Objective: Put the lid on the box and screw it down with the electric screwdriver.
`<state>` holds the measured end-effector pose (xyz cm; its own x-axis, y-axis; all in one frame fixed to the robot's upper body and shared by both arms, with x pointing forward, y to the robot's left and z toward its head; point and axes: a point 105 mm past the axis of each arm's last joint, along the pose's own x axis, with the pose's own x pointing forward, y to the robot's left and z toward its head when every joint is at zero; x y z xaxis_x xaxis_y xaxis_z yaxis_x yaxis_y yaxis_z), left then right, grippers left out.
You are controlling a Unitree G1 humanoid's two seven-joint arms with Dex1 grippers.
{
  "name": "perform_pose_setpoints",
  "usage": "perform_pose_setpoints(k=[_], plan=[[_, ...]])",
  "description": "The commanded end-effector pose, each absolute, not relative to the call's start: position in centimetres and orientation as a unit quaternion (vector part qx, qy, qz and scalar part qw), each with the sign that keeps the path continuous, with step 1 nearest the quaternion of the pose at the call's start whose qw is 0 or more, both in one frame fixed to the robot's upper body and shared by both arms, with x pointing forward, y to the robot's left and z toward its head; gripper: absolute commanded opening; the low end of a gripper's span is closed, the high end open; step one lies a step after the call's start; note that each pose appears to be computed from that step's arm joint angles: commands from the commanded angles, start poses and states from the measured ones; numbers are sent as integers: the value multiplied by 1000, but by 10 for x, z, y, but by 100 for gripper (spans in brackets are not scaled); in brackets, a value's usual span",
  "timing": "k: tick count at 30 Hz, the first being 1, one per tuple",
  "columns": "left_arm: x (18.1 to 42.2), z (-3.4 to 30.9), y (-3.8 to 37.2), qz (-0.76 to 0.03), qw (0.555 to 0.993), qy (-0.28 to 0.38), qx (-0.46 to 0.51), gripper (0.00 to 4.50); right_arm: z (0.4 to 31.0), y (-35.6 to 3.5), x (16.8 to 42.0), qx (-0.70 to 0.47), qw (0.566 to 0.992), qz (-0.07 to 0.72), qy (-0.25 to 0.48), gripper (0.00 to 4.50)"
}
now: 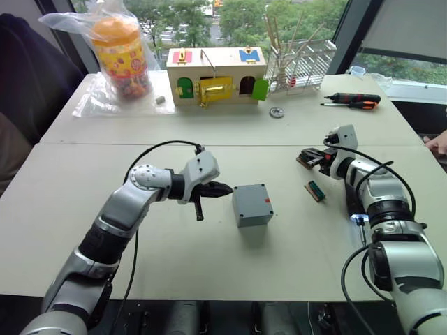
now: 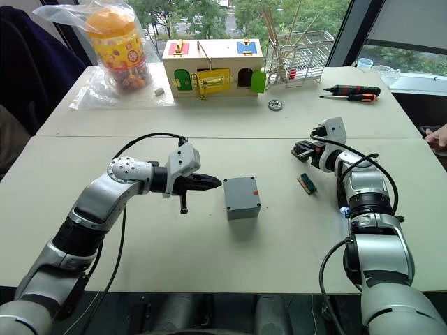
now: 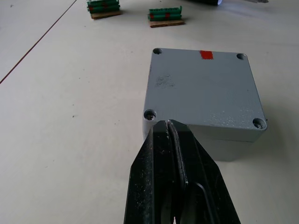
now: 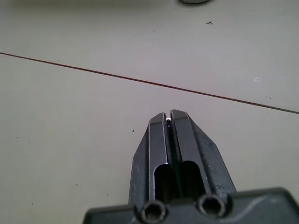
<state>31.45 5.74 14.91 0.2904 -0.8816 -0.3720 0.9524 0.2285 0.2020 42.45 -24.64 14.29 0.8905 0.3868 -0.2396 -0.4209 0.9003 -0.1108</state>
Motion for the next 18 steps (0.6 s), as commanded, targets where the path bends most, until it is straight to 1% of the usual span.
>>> perform_pose_setpoints(k=[1,5,8,10,12,15,18], plan=[[315,163,56,-589,780,61,204,0,172,-248,425,-86,973,205,62,3],[316,163,55,-591,778,60,204,0,181,-245,422,-92,972,210,52,3],[314,166,56,-593,778,57,202,0,197,-239,413,-96,968,229,33,3],[312,170,59,-594,778,54,197,0,208,-226,395,-94,956,275,22,3],[308,174,64,-598,776,55,192,0,214,-206,368,-87,935,342,19,3],[301,176,69,-604,773,62,186,0,212,-181,333,-68,907,415,32,3],[292,175,73,-614,767,73,174,0,202,-167,313,-69,891,445,54,3]])
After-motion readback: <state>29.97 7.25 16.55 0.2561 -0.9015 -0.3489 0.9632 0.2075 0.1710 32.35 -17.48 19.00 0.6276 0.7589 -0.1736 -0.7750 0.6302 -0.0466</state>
